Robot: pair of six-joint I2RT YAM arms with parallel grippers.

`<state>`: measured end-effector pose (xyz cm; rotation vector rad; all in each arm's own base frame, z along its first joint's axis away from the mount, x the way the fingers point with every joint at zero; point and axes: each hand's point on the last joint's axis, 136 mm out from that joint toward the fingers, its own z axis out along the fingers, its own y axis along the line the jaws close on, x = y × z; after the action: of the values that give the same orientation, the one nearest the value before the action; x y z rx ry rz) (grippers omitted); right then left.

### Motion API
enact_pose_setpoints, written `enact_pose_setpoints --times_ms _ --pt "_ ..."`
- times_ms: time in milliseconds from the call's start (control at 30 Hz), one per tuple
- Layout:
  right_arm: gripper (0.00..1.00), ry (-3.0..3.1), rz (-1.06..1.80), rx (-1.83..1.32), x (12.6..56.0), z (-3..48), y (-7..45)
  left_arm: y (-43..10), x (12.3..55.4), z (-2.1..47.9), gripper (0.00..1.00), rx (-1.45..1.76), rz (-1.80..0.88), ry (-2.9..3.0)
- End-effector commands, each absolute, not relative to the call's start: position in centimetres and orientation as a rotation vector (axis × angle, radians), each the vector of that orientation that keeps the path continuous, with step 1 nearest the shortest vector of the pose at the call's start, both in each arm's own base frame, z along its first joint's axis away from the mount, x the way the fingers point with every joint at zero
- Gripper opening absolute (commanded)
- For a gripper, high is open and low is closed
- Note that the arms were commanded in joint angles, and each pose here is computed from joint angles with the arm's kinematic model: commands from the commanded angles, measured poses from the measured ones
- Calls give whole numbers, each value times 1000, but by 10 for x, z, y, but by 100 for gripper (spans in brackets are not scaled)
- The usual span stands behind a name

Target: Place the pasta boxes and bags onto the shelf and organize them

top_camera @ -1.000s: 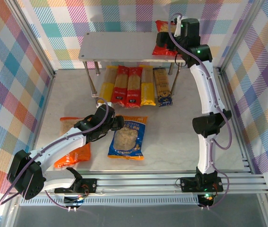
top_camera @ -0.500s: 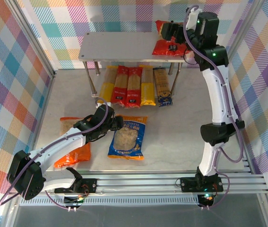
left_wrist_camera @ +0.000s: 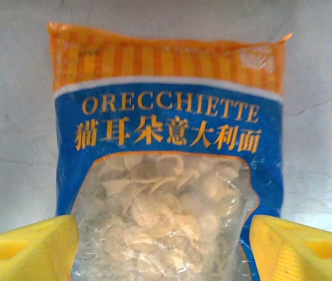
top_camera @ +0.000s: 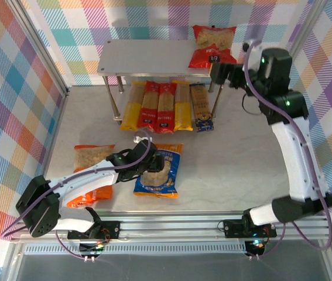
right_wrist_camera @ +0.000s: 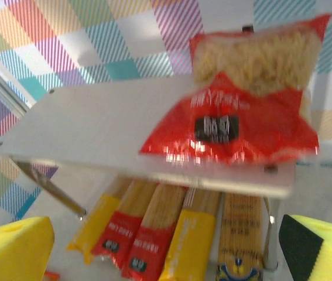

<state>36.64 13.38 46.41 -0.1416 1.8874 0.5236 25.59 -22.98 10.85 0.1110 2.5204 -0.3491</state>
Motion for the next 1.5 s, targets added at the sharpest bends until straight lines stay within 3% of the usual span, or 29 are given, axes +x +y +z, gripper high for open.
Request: enact_pose_setpoints --times_ms 0,167,333,500,967,1067,1300,1467 --pt "99 1896 551 -172 338 449 136 -228 248 92 77 118 -267 2567" --pt "99 2065 612 -155 296 387 135 -233 251 85 78 173 -160 2586" --pt "99 2344 649 -82 257 293 131 -234 248 78 77 201 -103 2614" --pt "99 2502 741 -3 239 226 138 -242 248 74 79 223 -107 2624" --pt "99 2600 826 42 241 175 156 -261 252 46 77 292 -84 2680" --pt "99 2618 827 47 242 168 157 -262 249 37 69 305 -78 2710" --pt "99 2625 835 43 245 165 160 -261 244 32 24 329 -72 2743" --pt "99 2632 839 44 246 163 161 -260 241 33 9 348 -70 2752"
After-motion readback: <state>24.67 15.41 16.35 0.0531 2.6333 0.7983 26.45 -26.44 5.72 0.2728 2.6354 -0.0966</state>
